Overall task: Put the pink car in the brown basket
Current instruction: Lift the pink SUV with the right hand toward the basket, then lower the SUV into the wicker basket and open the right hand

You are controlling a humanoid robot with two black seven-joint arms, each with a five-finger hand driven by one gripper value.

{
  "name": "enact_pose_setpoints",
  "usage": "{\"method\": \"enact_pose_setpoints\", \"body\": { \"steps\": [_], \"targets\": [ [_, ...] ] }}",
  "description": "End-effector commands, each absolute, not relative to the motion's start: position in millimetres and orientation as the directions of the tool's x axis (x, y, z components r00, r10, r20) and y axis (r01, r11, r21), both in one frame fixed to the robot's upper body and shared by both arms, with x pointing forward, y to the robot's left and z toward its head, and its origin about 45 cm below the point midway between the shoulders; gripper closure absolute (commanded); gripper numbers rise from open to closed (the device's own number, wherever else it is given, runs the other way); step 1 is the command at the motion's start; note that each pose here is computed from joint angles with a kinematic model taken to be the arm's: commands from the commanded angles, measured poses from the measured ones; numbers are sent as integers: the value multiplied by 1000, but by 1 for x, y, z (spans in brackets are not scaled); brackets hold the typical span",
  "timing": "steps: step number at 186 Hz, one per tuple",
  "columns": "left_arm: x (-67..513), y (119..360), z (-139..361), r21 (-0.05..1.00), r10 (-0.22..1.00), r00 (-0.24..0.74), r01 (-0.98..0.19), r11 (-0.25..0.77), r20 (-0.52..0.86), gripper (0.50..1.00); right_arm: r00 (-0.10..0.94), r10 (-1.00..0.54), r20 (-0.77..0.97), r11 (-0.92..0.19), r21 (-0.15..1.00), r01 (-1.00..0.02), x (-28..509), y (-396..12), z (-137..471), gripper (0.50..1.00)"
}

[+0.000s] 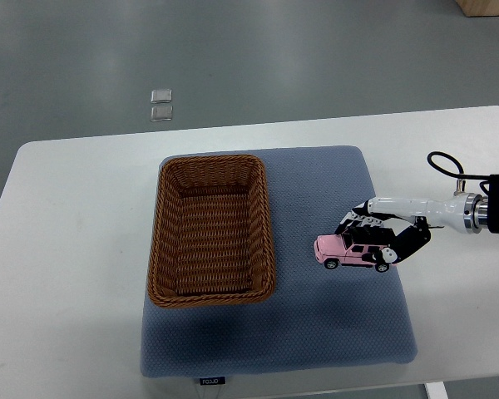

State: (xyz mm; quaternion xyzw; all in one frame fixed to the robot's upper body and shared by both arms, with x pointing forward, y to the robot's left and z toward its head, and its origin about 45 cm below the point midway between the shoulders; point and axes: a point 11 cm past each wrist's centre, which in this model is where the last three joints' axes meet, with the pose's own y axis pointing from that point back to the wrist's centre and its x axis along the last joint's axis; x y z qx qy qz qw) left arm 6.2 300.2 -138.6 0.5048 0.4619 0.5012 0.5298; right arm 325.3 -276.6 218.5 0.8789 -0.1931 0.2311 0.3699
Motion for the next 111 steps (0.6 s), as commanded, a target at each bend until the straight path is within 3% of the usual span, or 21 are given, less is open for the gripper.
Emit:
{"method": "enact_pose_setpoints", "body": {
  "steps": [1,35,60,111],
  "targets": [
    [6,300,-139,998,997,73,-64,-12,17,500,791,-179,585,-661,524,-537,337,-274,239,1000],
    [6,300,-139,998,997,73,-64,-12,17,500,750,-223,622,-698,435,-568,366,-255,287,1000],
    [6,300,-139,998,997,71,-64,-12,16,500,731,-210,650,-736,387,-555,391,-219,303,1000],
    [6,299,-139,998,997,75,-64,-9,14,500,767,-111,631,-795,407,-450,406,-130,272,1000]
  ]
}}
